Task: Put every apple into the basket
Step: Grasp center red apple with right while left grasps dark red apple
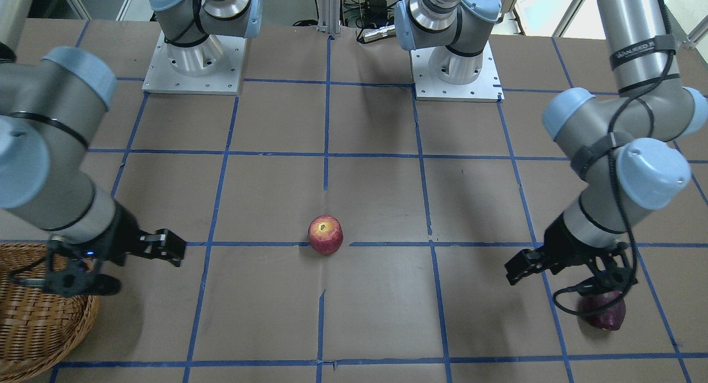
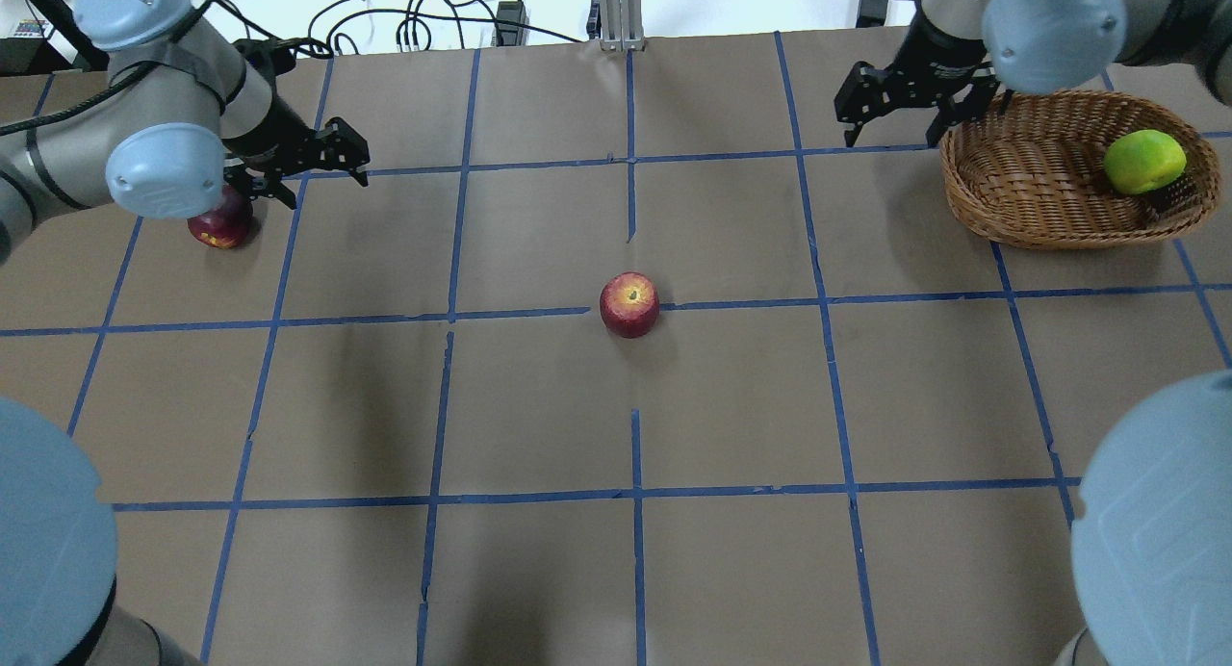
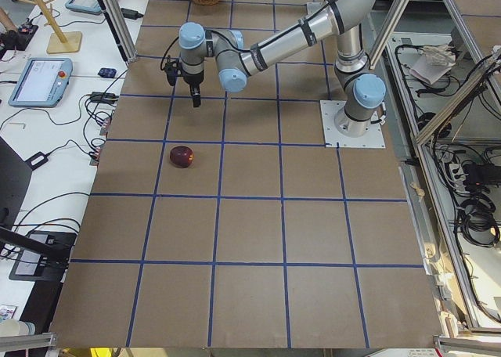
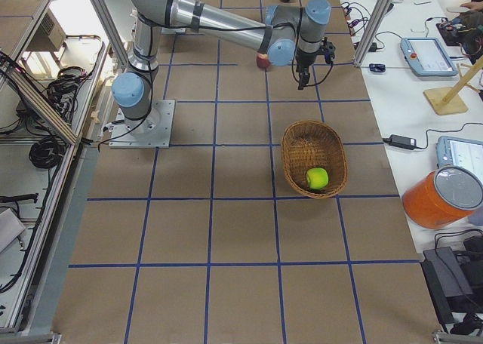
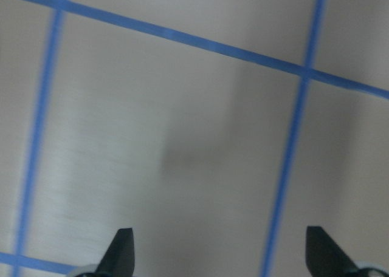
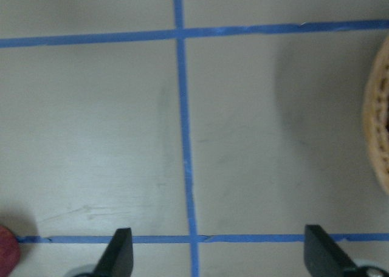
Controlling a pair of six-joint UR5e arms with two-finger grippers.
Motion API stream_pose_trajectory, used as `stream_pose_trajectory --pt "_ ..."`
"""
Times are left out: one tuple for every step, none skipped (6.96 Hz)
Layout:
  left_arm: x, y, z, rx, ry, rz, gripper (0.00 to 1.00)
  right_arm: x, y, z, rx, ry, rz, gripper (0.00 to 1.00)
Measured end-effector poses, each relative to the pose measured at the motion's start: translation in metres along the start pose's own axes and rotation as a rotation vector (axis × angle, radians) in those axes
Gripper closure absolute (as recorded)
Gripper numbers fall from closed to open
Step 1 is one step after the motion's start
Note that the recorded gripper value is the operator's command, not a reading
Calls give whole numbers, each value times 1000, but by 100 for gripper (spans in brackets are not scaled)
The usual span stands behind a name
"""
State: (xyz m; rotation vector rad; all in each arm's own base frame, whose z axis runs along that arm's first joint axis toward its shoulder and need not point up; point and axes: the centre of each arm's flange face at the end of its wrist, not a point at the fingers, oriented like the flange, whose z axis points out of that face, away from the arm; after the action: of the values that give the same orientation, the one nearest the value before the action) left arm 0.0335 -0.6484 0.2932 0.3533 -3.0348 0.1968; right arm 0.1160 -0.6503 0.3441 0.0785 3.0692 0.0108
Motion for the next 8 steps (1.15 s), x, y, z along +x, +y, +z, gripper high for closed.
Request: stream_pose_trajectory --pt "-30 -19 -3 9 -9 43 6 -58 17 14 -28 -29 54 0" --pt "-45 -41 -5 17 -18 129 6 -105 35 28 -61 -60 107 0" --pt "-54 -63 -1 20 -42 253 4 -143 55 46 -98 -67 145 0" --pt "-65 -81 12 -1 -86 403 0 -172 71 69 -130 -61 150 0" --pt "-79 -90 31 -35 -116 527 0 -191 81 92 -153 -57 158 0" --pt "-102 -93 52 -76 -119 591 0 -203 86 111 -171 -58 166 0" --pt "-124 -88 74 -128 -104 599 0 -210 88 127 -184 -57 175 0" --pt "-136 -80 93 -180 -88 592 0 -212 88 137 -188 -57 179 0"
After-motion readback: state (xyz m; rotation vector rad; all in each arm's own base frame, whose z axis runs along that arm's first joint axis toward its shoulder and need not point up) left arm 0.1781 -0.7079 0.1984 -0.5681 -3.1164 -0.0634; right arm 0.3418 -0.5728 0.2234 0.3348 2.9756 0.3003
